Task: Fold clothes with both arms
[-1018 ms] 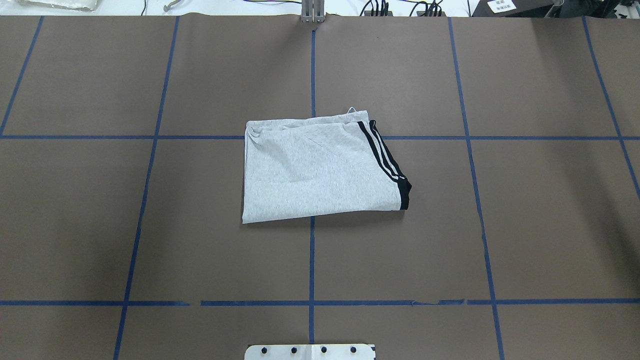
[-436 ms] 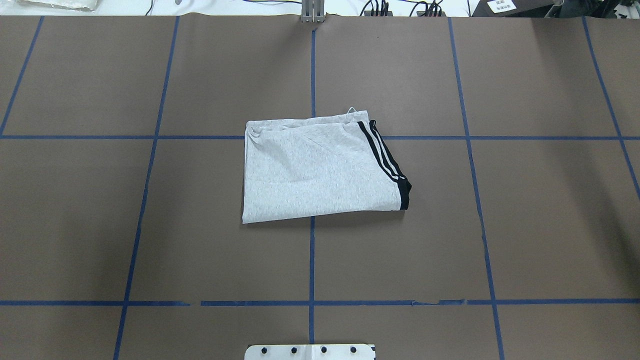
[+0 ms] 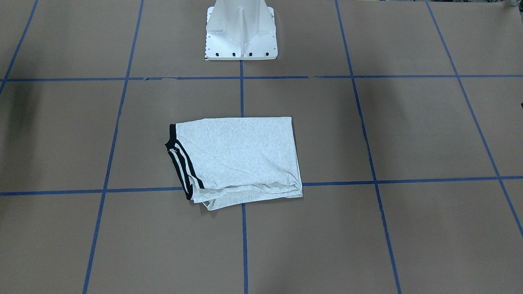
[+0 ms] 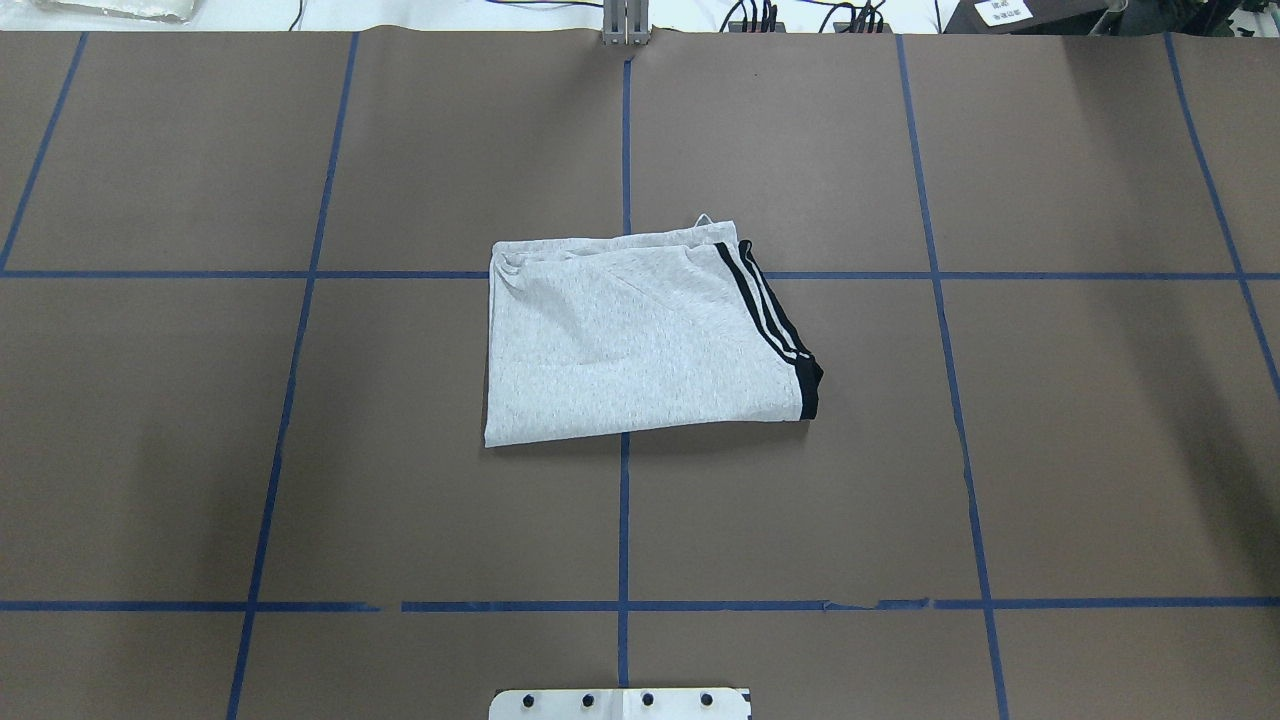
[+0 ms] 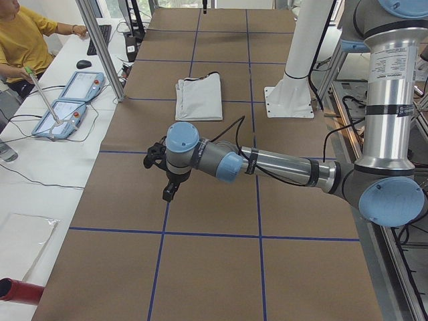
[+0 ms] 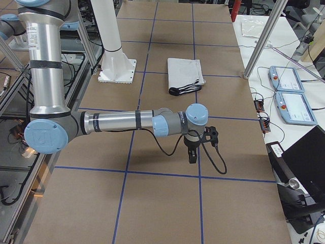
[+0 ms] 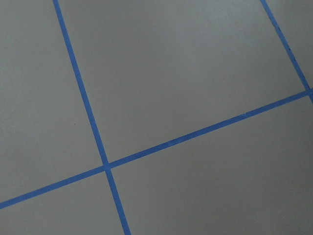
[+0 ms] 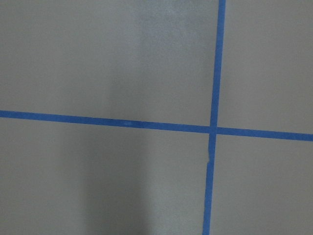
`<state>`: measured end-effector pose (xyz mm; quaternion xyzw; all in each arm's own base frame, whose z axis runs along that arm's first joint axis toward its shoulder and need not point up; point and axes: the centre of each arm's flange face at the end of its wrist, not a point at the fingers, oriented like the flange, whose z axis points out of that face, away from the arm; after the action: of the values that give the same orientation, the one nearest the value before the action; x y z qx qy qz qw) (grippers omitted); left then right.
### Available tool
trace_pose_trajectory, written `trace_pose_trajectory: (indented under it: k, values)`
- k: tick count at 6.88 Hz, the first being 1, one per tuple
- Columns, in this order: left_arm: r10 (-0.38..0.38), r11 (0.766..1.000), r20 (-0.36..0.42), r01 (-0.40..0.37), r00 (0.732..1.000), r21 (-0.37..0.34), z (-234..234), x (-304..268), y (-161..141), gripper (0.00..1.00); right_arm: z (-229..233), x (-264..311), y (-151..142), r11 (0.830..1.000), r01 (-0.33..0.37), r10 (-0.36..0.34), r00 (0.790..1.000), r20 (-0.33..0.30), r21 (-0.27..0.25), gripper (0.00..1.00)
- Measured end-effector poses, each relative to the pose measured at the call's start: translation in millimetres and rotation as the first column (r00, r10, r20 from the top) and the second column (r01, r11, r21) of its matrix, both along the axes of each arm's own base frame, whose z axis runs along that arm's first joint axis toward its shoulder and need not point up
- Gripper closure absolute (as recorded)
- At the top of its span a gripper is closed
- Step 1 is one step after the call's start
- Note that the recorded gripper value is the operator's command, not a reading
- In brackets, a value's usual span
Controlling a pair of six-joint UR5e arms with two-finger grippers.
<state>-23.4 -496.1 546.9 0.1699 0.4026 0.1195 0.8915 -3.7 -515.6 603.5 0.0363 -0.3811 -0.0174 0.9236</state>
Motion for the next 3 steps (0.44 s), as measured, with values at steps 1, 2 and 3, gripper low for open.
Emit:
trace_pose_trajectory:
  k: [1, 2, 3]
  values:
    - [0.001, 1.000, -0.001, -0.001, 1.000, -0.001, 0.7, 0.0, 0.1, 0.00, -1.3, -0.8, 1.1, 1.000, -0.007, 0.007, 1.000, 0.015, -0.005, 0.00]
    - [0.001, 1.000, 0.000, -0.001, 1.000, -0.001, 1.0, 0.0, 0.1, 0.00, -2.0, -1.1, 1.5, 1.000, -0.009, 0.009, 1.000, 0.020, -0.006, 0.00]
    - [0.001, 1.000, 0.001, -0.001, 1.000, -0.002, 1.3, 0.0, 0.1, 0.00, -2.1, -1.1, 2.0, 1.000, -0.009, 0.009, 1.000, 0.022, -0.005, 0.00]
